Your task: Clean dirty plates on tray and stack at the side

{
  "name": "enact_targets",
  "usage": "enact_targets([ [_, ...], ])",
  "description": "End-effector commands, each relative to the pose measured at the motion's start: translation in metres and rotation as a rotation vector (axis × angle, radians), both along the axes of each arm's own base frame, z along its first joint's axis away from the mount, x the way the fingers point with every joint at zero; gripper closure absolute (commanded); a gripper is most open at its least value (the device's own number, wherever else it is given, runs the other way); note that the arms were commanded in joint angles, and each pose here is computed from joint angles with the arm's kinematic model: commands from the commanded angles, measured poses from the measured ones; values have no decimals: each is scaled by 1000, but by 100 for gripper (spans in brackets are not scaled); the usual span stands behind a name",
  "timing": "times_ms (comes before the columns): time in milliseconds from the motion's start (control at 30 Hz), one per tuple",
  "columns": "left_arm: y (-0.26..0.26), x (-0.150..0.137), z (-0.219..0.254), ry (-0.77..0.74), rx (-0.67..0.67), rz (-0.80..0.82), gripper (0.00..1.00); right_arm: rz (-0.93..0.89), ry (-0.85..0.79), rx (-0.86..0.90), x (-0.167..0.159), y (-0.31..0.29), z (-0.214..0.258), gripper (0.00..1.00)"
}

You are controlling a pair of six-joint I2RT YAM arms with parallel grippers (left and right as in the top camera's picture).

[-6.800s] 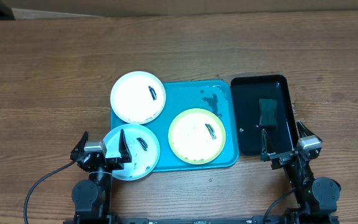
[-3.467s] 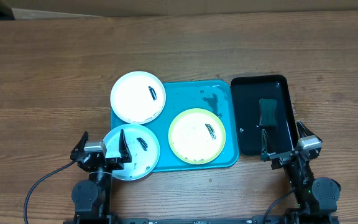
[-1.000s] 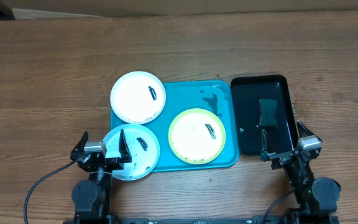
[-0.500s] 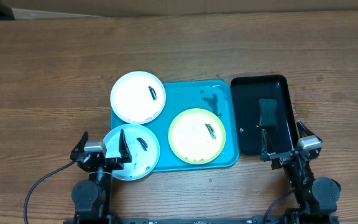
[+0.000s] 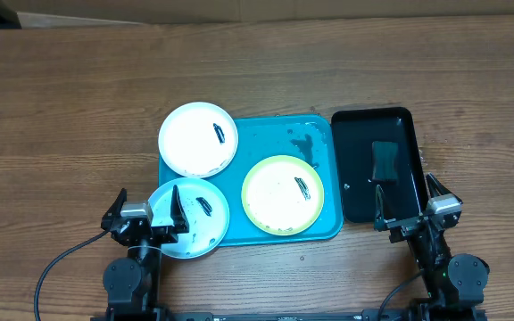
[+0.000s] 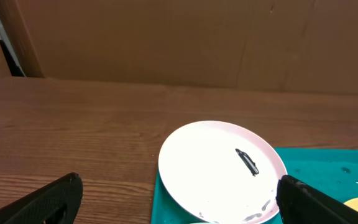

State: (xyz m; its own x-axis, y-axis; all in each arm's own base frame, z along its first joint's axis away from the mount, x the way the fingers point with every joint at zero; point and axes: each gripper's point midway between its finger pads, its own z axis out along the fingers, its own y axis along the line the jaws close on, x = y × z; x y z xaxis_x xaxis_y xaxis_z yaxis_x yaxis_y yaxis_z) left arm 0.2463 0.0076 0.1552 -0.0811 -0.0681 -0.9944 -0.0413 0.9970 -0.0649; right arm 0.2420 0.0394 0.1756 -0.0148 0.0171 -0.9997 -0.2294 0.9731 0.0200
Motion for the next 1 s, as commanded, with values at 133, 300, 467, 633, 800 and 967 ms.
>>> enact_targets([
  [133, -9, 0, 1, -8, -30, -47, 0, 19, 33, 154, -1, 3, -1, 0],
  [300, -11, 0, 1, -8, -146, -48, 0, 19, 62, 286, -1, 3, -1, 0],
  [467, -56, -8, 15, -32, -183, -315, 0, 89, 93, 362, -5, 15, 2, 0],
  [633, -65, -20, 43, -13, -233, -365, 0, 138, 120, 406, -14, 23, 22, 0],
  [800, -66, -39, 93, 23, -239, -365, 0, 138, 118, 406, -25, 23, 67, 0],
  [967, -67, -41, 143, 157, -221, -362, 0, 126, 224, 390, -18, 24, 104, 0],
])
